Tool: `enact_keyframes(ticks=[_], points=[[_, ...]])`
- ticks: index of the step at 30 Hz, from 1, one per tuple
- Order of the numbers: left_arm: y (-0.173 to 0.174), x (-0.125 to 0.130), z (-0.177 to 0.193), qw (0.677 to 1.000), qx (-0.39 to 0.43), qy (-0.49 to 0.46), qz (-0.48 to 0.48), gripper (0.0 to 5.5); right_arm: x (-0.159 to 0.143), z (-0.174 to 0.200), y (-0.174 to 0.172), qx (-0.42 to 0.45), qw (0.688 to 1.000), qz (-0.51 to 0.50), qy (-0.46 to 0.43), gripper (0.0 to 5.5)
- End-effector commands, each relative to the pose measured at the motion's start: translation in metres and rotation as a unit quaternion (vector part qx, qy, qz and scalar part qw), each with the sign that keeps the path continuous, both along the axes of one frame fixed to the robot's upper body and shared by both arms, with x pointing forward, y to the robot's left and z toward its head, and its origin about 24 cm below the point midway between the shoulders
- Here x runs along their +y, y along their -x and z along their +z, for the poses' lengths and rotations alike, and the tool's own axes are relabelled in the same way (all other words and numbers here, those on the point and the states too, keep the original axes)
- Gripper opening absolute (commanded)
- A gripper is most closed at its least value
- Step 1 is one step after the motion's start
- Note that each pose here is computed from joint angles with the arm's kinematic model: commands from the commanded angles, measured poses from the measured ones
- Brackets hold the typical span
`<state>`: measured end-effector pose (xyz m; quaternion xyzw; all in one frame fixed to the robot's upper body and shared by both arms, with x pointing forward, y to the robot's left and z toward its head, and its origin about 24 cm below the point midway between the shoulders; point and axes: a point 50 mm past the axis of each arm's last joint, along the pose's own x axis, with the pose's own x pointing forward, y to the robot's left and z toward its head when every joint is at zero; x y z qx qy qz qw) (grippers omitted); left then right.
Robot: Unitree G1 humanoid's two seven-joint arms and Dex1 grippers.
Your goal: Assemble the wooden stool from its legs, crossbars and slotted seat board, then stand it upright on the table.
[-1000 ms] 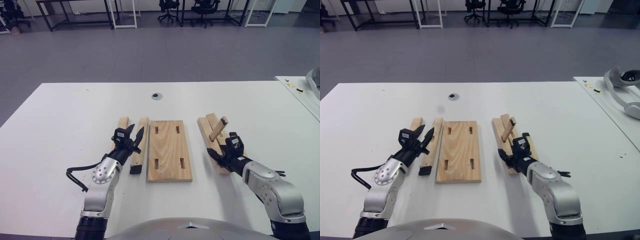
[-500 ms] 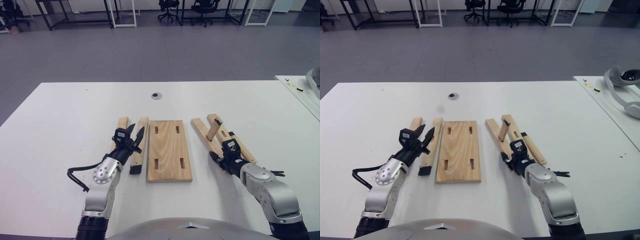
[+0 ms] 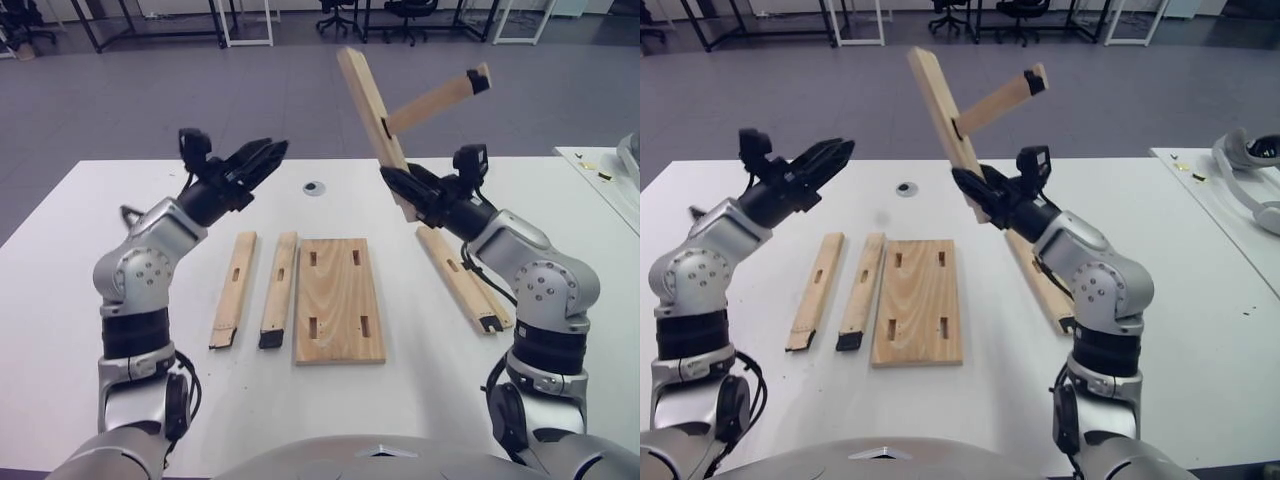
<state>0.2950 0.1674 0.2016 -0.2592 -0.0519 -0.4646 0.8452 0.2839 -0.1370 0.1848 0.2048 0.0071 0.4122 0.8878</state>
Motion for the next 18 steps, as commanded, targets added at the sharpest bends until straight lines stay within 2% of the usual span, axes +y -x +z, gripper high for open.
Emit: enact_keyframes(ticks=[1,6,11,18], points=[[0.005,-0.022,0.036,0.992,-0.016,0.068,-0.103,3.53,0.010,0.014,0.002,-0.001,0.997,0.060,-0.039,2.05],[-0.006,-0.017,0.048,0.988,0.021,0.115,-0.101,4.38,0.014,0.018,0.017,0.010,0.985,0.146,-0.089,2.05],[-0.010,-0.015,0.045,0.987,0.047,0.114,-0.103,4.41,0.016,0.020,0.028,0.018,0.973,0.200,-0.114,2.05],[0.000,-0.020,0.044,0.980,0.053,0.113,-0.156,4.41,0.017,0.001,0.036,0.063,0.968,0.219,-0.108,2.05]])
